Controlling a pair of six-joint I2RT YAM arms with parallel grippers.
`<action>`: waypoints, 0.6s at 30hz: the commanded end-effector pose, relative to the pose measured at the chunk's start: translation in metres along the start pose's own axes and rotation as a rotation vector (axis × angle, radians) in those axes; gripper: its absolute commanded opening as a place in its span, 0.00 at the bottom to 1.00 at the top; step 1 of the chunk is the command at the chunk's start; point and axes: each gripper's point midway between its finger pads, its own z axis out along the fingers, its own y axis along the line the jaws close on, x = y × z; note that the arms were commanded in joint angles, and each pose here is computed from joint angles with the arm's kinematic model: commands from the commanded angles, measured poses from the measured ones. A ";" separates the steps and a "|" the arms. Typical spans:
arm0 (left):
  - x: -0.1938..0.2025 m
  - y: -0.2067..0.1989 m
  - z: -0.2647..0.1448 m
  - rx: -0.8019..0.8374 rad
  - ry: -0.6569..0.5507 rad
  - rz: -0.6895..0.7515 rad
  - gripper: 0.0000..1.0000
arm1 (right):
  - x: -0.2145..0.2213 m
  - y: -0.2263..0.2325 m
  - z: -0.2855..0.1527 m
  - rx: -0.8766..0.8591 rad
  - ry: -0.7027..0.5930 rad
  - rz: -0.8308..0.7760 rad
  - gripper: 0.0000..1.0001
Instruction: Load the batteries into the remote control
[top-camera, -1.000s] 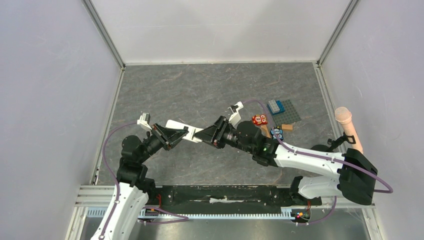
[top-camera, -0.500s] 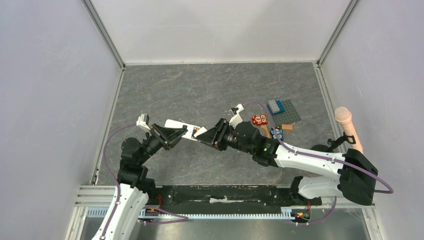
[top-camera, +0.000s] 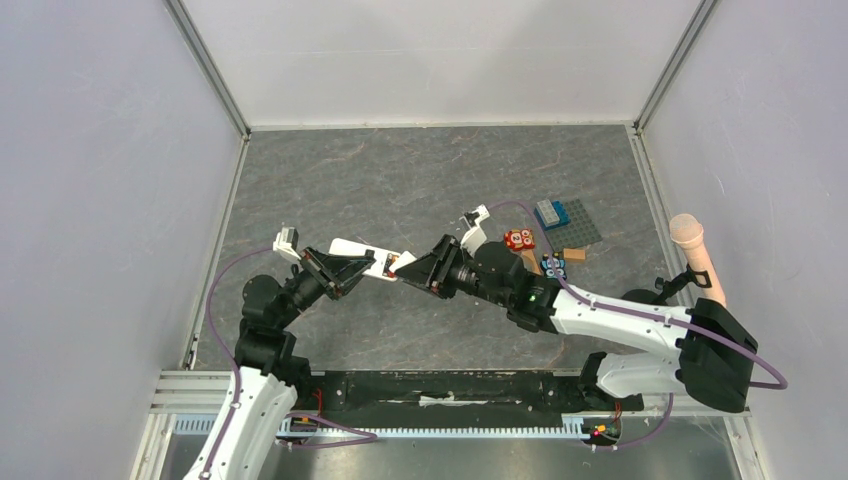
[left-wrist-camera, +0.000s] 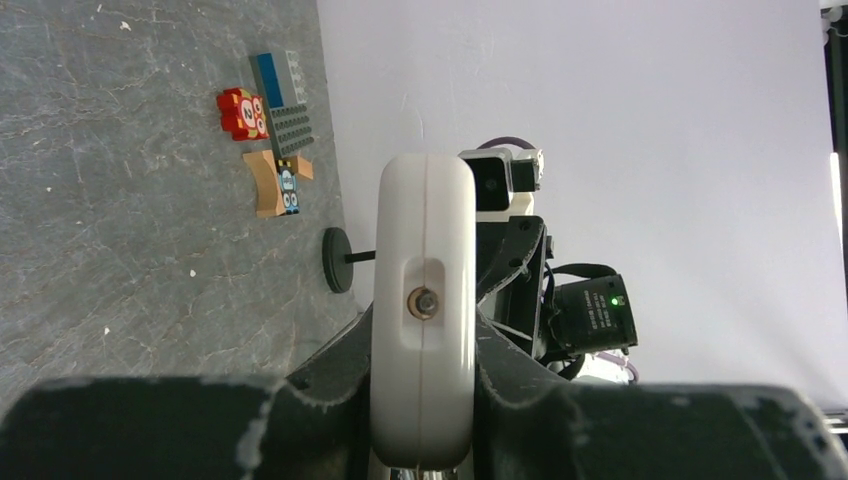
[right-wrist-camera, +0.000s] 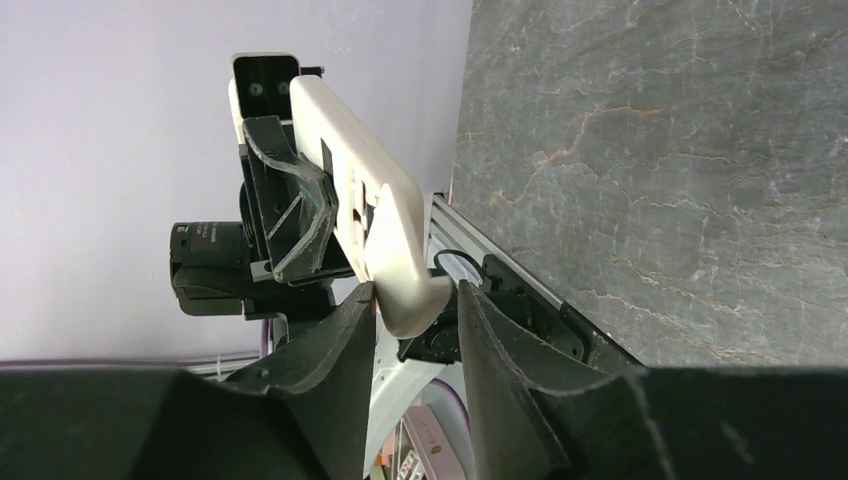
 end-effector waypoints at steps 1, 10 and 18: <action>0.005 -0.051 -0.007 0.157 0.037 0.034 0.02 | -0.001 -0.014 -0.006 -0.014 0.009 -0.036 0.37; 0.011 -0.056 -0.009 0.164 0.077 0.029 0.02 | 0.007 0.007 -0.011 -0.163 0.097 -0.074 0.26; 0.011 -0.060 -0.008 0.174 0.085 0.046 0.02 | 0.018 0.007 -0.010 -0.180 0.168 -0.092 0.22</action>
